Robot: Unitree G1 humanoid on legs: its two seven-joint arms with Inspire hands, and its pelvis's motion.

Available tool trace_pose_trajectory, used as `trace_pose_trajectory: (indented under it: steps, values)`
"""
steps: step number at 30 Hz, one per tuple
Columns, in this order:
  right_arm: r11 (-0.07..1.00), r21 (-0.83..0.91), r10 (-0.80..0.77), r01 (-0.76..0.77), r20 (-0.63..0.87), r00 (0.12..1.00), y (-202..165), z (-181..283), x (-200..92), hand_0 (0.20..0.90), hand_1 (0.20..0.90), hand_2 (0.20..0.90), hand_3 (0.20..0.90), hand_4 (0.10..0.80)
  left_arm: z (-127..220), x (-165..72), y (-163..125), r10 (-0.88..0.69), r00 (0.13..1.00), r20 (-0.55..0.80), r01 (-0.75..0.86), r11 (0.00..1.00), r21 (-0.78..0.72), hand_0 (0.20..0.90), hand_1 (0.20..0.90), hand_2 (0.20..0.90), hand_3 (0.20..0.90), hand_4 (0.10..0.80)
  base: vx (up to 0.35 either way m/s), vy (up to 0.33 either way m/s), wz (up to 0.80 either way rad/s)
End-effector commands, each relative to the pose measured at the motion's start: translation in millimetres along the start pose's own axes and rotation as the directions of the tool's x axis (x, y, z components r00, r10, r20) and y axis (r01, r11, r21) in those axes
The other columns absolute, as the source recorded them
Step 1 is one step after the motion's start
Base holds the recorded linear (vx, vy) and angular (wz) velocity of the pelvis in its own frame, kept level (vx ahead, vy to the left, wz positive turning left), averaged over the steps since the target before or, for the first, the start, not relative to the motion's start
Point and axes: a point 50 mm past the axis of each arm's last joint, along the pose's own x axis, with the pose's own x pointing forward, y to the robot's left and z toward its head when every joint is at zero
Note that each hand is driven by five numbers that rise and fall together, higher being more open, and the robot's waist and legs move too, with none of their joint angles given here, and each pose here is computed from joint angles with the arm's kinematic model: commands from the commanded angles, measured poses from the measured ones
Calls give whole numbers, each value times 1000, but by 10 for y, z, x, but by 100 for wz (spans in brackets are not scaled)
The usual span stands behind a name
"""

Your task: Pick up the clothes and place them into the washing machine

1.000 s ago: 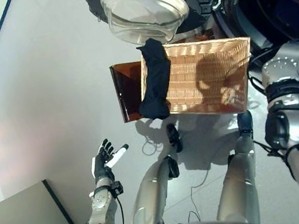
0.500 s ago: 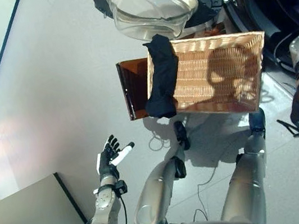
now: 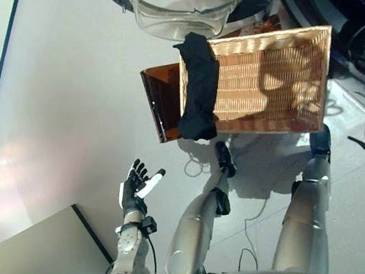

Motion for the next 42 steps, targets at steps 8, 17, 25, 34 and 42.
trace_pose_trajectory:
  steps: [8, 17, 25, 34, 42]
  values:
    - [968, -88, 249, -234, 240, 938, 652, 613, -122, 900, 900, 900, 900, 800, 96, -56, 416, 128, 989, 72, -132, 990, 45, 900, 900, 900, 900, 800, -16, 10, 0]
    - [971, -116, 230, -209, 218, 949, 598, 446, -169, 900, 900, 900, 900, 800, 113, -62, 431, 137, 988, 78, -141, 989, 50, 900, 900, 900, 900, 800, -8, 6, 0]
    - [943, -285, 241, -174, 222, 945, 510, 239, -220, 900, 900, 900, 900, 800, 143, -60, 463, 153, 984, 93, -159, 985, 64, 900, 900, 900, 900, 800, -10, 4, 0]
    - [816, -559, 301, -145, 198, 933, 213, -378, -511, 900, 900, 900, 900, 800, 312, -21, 508, 200, 964, 173, -215, 974, 71, 900, 900, 900, 900, 800, -15, -1, -5]
    - [747, -652, 286, -131, 137, 948, -66, -800, -762, 900, 900, 900, 900, 800, 374, -22, 508, 234, 949, 212, -254, 964, 76, 900, 900, 900, 900, 800, -3, 1, -2]
